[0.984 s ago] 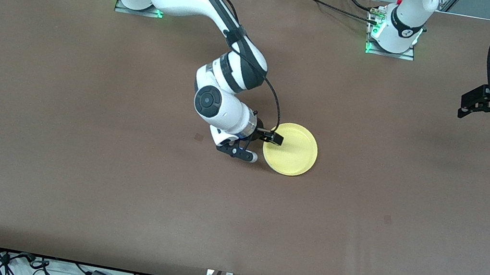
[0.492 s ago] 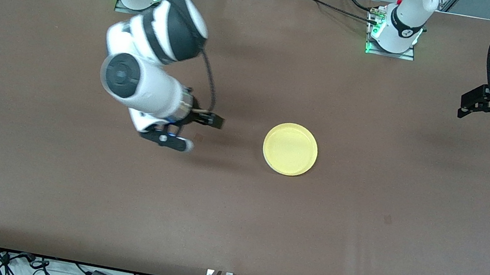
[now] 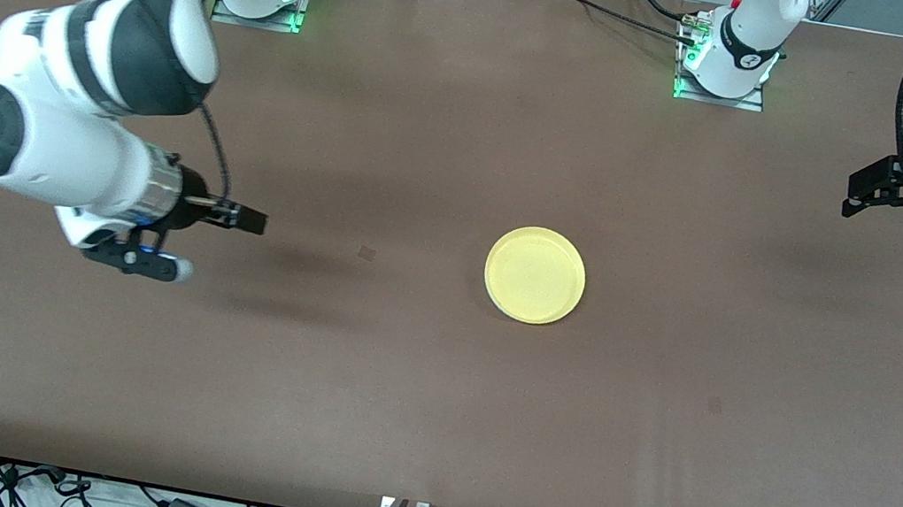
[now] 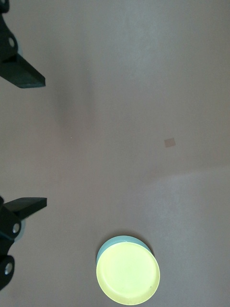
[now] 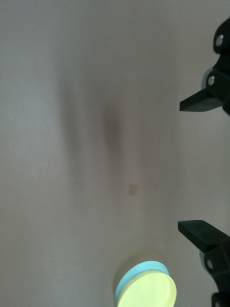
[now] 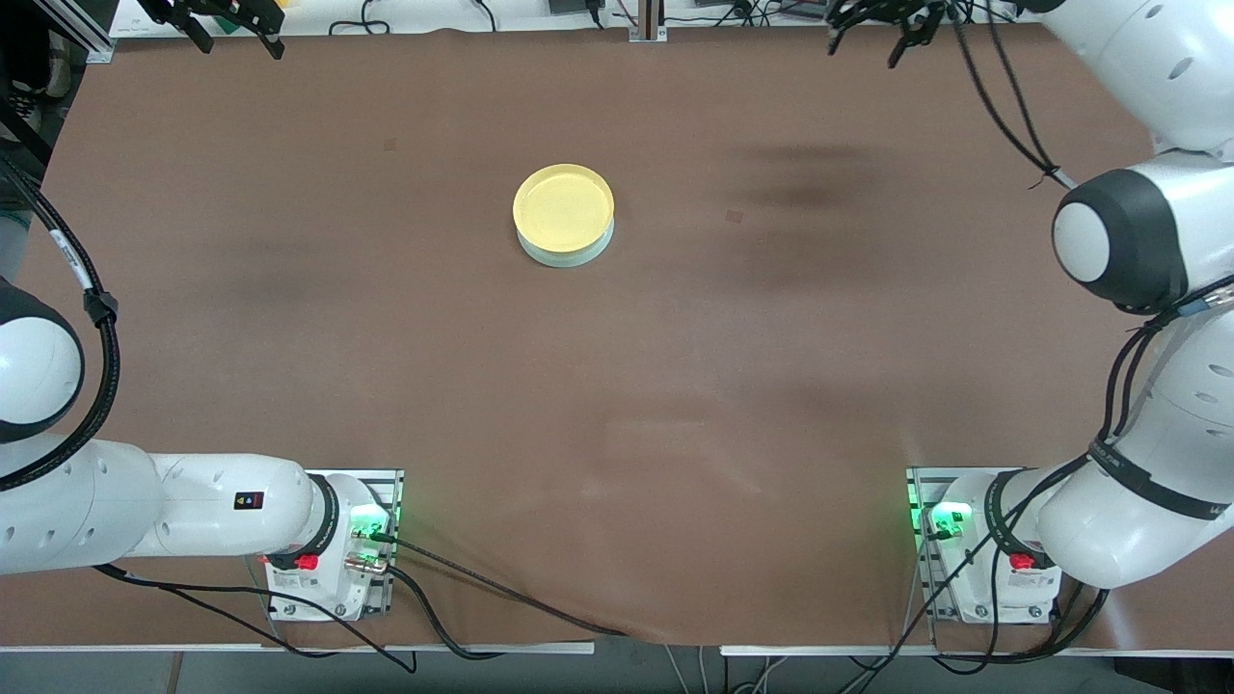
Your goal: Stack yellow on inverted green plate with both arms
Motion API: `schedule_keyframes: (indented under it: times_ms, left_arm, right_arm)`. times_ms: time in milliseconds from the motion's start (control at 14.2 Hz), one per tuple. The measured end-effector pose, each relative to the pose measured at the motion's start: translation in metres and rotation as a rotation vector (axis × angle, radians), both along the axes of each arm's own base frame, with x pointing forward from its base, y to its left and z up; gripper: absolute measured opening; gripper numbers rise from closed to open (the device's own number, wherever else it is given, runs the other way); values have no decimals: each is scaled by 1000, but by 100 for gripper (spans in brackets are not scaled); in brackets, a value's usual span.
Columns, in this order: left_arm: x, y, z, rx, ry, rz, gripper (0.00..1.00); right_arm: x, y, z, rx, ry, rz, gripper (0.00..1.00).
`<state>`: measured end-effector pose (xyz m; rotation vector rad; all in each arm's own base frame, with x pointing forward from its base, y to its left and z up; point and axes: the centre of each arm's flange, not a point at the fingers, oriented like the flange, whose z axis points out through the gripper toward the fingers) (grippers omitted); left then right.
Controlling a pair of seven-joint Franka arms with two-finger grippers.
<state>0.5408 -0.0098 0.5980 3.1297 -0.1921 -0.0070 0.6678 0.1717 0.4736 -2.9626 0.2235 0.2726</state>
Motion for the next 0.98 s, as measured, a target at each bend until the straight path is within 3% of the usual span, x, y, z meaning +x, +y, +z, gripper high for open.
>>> schedule_keyframes:
  times_ms: [281,422,703,984]
  left_arm:
    - [0,0,0,0,0,-1,100]
    - [0,-1,0,0,0,-1,100]
    - [0,-1,0,0,0,-2,100]
    - [0,-1,0,0,1,-2,100]
  right_arm:
    - [9,-66,19,8,-30,-71,100]
    - [8,-100,30,-36,-52,-67,100]
    - [2,-160,62,-106,-152,58,100]
    - [-16,-193,101,-129,-206,95,100]
